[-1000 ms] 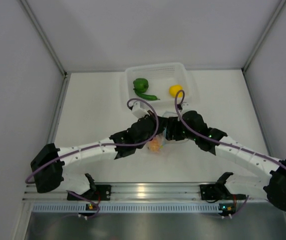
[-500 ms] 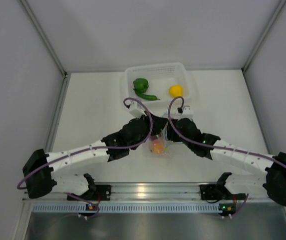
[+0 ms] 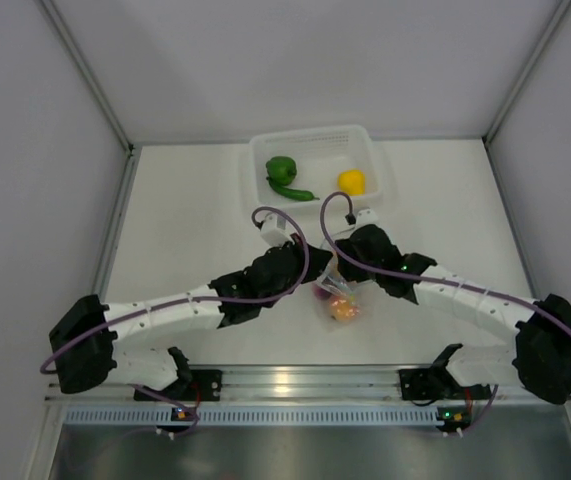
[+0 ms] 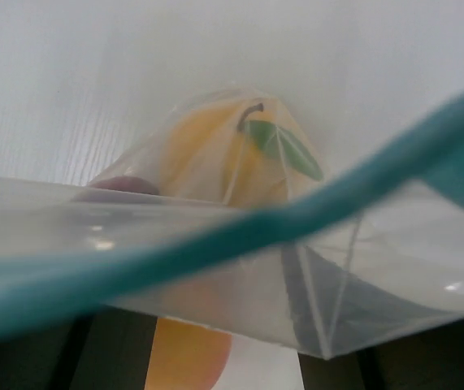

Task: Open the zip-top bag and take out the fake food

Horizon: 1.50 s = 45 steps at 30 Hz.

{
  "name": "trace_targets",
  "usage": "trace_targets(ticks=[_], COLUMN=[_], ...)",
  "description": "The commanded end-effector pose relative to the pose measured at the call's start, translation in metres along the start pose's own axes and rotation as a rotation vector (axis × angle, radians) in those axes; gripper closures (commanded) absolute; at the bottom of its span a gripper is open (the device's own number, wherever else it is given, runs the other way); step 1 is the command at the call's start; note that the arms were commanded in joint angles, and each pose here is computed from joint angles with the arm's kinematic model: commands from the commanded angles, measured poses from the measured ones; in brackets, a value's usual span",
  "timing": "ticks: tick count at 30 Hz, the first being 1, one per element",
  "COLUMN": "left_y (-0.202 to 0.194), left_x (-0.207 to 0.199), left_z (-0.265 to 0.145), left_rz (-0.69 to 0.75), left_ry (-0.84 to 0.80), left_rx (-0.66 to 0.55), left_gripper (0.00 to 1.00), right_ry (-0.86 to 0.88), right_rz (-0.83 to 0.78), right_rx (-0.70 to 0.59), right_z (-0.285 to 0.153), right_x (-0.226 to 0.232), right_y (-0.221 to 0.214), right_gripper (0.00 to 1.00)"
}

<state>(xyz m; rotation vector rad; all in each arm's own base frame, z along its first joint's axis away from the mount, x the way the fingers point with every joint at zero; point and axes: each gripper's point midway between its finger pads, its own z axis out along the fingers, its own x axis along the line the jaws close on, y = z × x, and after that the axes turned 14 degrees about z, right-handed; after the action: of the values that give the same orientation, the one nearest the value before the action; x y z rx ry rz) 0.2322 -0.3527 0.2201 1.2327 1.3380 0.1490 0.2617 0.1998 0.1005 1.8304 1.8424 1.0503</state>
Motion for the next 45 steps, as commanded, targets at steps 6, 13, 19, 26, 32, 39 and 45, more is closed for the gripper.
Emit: trace_targets(ticks=[6,13,19,26,32,39,45], left_y=[0.006,0.002,-0.009,-0.008,0.005,0.009,0.004], left_x=[0.006,0.01,0.013,0.025,0.026,0.032,0.042], left_z=[0.015,0.02,0.027,0.029,0.032,0.04,0.039], left_rz=[0.111,0.151,0.165,0.168,0.165,0.181,0.168], left_ry=[0.078,0.089,0.088,0.12,0.153,0.178,0.193], left_rx=[-0.009,0.011,0.05,0.042,-0.009,-0.019,-0.008], left_gripper=[1.0,1.0,1.0,1.0,1.0,1.0,1.0], right_ry=[0.116,-0.001,0.03,0.184,0.185,0.22,0.189], right_rz=[0.065,0.14,0.211,0.272,0.233,0.19,0.184], right_rx=[-0.108,-0.215,-0.254,-0.369,-0.316,-0.295,-0.247], right_z=[0.013,0.038,0.059,0.053,0.078,0.104,0.136], right_x=[0.035,0.025,0.029,0.042,0.055,0.071,0.076], right_y=[0.042,0.061,0.071,0.092,0.098,0.098,0.098], right_gripper=[0.33,0.26,0.22,0.31,0.29,0.22,0.22])
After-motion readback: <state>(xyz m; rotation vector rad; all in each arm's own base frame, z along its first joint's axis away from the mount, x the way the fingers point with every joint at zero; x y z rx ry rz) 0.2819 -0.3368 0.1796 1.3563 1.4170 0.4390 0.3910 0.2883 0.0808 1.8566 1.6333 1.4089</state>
